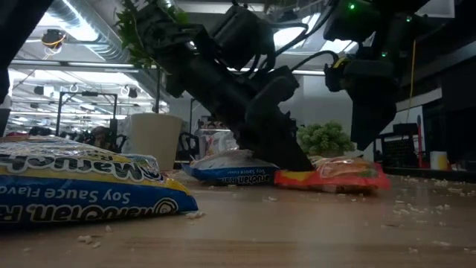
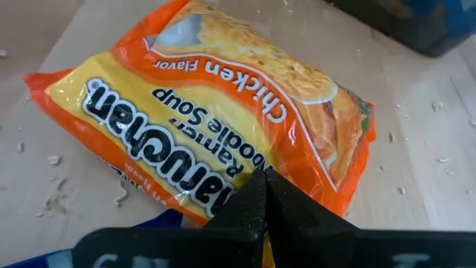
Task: Sort Maruchan noodles
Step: Put the orange noodle pack into the top transparent bin
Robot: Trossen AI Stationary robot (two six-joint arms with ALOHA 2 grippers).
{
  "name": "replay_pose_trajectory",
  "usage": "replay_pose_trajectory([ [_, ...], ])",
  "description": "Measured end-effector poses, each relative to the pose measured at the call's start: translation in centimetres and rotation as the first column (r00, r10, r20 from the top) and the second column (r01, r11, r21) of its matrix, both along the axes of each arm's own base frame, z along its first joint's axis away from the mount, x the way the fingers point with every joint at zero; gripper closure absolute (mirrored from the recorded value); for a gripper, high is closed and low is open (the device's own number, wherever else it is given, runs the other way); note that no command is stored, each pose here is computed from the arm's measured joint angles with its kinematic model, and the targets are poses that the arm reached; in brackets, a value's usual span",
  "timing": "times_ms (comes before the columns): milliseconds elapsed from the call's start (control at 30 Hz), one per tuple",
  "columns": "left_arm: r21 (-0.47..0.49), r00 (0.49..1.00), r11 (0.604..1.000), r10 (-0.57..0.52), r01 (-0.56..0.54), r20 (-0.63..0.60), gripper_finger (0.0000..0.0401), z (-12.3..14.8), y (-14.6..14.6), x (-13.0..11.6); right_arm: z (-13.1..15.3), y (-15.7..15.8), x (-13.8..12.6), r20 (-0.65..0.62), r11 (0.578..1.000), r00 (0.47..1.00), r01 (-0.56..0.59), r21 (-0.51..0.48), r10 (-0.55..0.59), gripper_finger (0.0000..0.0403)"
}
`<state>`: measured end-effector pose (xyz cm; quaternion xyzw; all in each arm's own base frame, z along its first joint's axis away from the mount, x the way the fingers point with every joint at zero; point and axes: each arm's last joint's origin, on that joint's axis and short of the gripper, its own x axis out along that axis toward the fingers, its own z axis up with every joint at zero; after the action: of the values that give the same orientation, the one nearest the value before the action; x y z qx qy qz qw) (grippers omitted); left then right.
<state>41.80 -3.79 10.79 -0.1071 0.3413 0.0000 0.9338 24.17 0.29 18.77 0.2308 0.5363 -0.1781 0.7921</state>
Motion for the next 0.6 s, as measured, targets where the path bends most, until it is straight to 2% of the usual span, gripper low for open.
replay_pose_trajectory([
  [200, -0.016, 0.999, 1.000, 0.003, -0.004, -0.036, 0.0401, -0.4, -0.2, -0.2, -1.4, 0.7, -0.5, 0.006, 1.000, 1.000, -0.010, 0.021, 0.010, 0.0104],
  [400, -0.016, 0.997, 1.000, 0.001, -0.002, -0.072, 0.0401, -0.7, -0.1, -0.4, -3.8, 0.2, -0.4, 0.205, 0.996, 0.979, 0.000, 0.089, -0.018, 0.0104],
  [600, -0.014, 0.997, 1.000, 0.002, -0.003, -0.075, 0.0401, -0.7, -0.1, -0.4, -5.6, -0.6, -1.7, 0.209, 0.995, 0.977, 0.026, 0.101, -0.046, 0.0104],
])
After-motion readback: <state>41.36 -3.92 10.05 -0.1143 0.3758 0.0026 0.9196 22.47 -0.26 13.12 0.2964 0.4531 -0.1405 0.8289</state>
